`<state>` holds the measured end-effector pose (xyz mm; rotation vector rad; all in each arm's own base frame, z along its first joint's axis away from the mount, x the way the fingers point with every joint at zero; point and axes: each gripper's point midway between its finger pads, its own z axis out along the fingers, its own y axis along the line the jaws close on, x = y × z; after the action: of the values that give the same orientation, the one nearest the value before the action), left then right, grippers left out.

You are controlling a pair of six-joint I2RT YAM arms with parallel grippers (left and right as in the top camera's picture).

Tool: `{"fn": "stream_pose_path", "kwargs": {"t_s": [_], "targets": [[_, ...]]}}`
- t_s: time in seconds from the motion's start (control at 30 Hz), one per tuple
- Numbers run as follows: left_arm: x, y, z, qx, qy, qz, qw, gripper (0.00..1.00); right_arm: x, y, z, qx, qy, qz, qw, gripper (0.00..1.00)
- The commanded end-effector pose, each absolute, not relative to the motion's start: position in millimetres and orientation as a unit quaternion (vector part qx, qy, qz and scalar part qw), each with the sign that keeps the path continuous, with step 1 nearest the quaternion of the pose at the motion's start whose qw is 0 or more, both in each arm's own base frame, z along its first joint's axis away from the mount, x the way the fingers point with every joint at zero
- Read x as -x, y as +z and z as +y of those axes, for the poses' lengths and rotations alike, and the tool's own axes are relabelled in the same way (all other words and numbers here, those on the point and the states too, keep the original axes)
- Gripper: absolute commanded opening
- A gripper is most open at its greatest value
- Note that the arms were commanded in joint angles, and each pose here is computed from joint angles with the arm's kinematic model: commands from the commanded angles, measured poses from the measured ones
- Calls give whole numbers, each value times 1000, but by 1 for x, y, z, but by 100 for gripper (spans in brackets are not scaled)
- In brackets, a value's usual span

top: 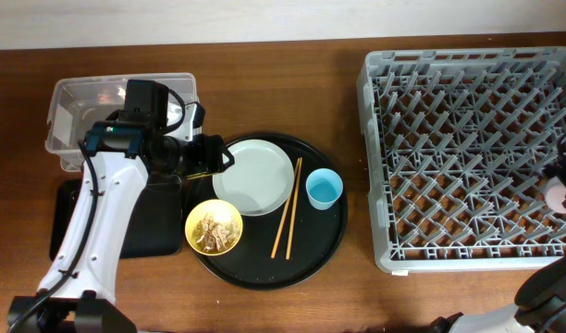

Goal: Sort waste into correct bins and load items into the dishwasher rack
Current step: 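Place the pink cup into the dishwasher rack with the right gripper, then grasp the blue cup with the left gripper and lift it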

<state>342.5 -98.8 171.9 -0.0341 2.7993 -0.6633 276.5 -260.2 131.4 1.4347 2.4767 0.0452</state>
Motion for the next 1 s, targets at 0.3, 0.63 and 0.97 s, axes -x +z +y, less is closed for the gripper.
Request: {"fn": "stream_pose_path", "kwargs": {"t_s": [0.3,0.63,0.97], "targets": [[-342,176,-97,5,-226,964,139,78,-281,233,-223,-464,75,848,245,79],[-347,181,-126,-41,-235,958,161,78,-302,242,-39,-120,172,962,178,74],[-348,138,-238,-178,-230,943,160,78,-292,230,22,-8,110,986,126,74]]}}
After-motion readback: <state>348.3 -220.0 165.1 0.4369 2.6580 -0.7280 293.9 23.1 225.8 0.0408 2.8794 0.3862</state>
